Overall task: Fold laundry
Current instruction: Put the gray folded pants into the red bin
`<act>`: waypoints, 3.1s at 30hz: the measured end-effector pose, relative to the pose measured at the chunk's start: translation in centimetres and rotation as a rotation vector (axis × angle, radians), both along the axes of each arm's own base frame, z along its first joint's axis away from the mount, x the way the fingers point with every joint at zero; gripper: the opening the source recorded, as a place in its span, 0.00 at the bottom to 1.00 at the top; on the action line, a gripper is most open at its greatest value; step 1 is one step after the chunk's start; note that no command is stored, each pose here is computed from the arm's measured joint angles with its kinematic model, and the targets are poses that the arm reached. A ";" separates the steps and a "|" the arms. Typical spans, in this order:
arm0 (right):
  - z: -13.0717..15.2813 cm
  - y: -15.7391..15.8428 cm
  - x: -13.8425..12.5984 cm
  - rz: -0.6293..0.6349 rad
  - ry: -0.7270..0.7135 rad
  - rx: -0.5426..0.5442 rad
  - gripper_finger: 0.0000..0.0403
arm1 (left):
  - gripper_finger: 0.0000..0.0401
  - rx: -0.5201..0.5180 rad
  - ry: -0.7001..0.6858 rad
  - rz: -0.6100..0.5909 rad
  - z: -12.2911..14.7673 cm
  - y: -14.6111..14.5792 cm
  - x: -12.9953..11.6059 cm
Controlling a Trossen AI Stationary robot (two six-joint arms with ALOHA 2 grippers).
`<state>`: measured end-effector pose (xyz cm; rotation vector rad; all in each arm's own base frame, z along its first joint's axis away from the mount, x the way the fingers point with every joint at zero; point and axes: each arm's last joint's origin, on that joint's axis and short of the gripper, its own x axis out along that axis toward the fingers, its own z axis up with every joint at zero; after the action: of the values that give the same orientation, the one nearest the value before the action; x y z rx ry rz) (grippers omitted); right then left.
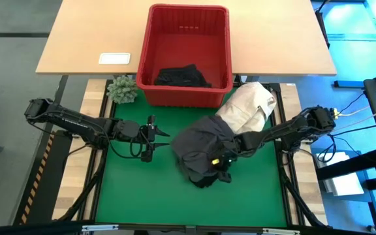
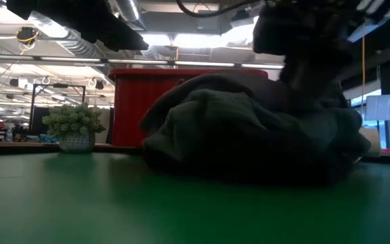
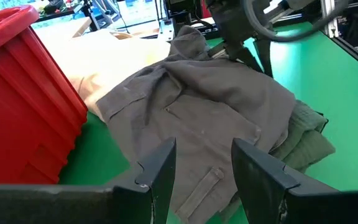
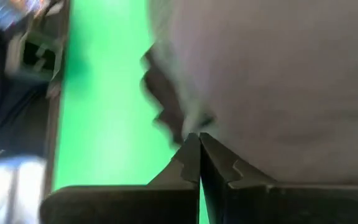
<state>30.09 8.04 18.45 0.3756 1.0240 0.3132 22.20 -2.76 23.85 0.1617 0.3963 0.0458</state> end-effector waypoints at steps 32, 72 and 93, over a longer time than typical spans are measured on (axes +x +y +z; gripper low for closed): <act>9.0 0.8 -0.5 0.186 0.098 -0.218 0.00 | 0.37 -0.006 -0.001 0.003 0.0 0.0 0.0; 10.1 0.7 0.7 0.350 -0.016 -0.715 0.87 | 0.37 0.006 -0.004 0.042 0.0 0.1 0.0; 3.9 3.5 1.7 0.481 0.179 -0.752 0.87 | 0.37 -0.010 0.000 0.065 0.0 0.2 0.0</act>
<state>31.80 11.53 22.39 -0.5395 1.3209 0.3013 22.15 -2.59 23.81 0.1384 0.4017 0.1078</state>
